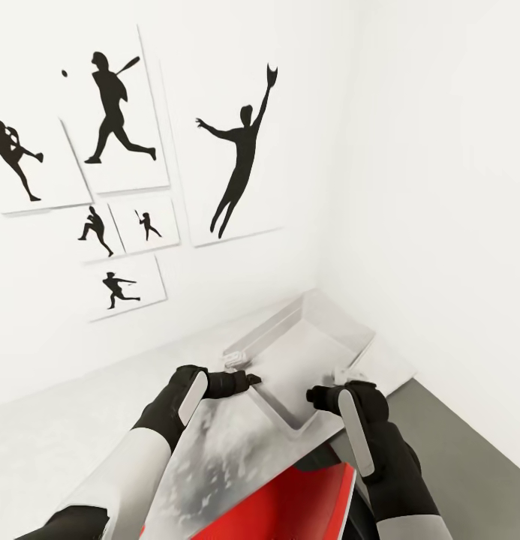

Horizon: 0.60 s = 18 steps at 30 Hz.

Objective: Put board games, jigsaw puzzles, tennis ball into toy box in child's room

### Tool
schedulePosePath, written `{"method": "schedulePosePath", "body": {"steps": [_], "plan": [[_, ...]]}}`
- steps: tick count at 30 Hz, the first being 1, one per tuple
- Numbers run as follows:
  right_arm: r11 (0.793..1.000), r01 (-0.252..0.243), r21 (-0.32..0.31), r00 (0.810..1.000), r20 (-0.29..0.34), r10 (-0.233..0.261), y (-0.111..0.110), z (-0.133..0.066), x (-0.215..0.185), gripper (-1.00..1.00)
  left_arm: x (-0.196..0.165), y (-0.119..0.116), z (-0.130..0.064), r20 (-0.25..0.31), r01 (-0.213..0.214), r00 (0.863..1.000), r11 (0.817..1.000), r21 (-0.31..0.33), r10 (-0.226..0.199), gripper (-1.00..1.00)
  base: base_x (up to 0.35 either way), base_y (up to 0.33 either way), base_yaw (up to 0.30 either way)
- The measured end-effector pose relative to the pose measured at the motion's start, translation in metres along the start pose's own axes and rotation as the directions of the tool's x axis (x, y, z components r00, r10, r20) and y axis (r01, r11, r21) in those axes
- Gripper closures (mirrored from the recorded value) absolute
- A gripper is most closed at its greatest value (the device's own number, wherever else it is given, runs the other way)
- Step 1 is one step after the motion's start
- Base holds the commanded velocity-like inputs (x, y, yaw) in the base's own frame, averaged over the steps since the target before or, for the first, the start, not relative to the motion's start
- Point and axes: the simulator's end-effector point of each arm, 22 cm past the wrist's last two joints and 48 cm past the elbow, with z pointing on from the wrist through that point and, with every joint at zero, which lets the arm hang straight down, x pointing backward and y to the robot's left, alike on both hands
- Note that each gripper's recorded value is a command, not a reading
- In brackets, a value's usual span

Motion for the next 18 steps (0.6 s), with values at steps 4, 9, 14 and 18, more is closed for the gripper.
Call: {"method": "schedulePosePath", "body": {"steps": [4, 9, 14, 18], "plan": [[1.0, 0.001, -0.001, 1.0, -0.002, -0.001, 0.0003, 0.0004, 0.0007, -1.0, 0.0004, 0.0003, 0.0004, -0.001, 0.0, 1.0, 1.0, 0.0, 0.0, -1.0, 0.0, 0.0, 0.0], [1.0, 0.001, -0.001, 1.0, -0.003, -0.001, 0.0003, 0.0007, 0.001, -1.0, 0.0005, 0.0004, 0.0005, -0.001, 0.001, 1.0, 1.0, 0.0, -0.001, -1.0, 0.0, 0.0, 0.0], [1.0, 0.001, 0.001, 1.0, -0.008, -0.001, -0.0001, 0.002, 0.003, -1.0, 0.0004, 0.0003, 0.0005, -0.001, 0.001, 1.0, 1.0, 0.0, -0.001, -1.0, 0.0, 0.0, 0.0], [1.0, 0.0, 0.004, 1.0, -0.018, 0.0, -0.0012, 0.0045, 0.0064, -1.0, 0.0005, 0.0003, 0.0005, -0.001, 0.001, 1.0, 1.0, 0.0, -0.001, -1.0, 0.0, 0.0, 0.0]]}}
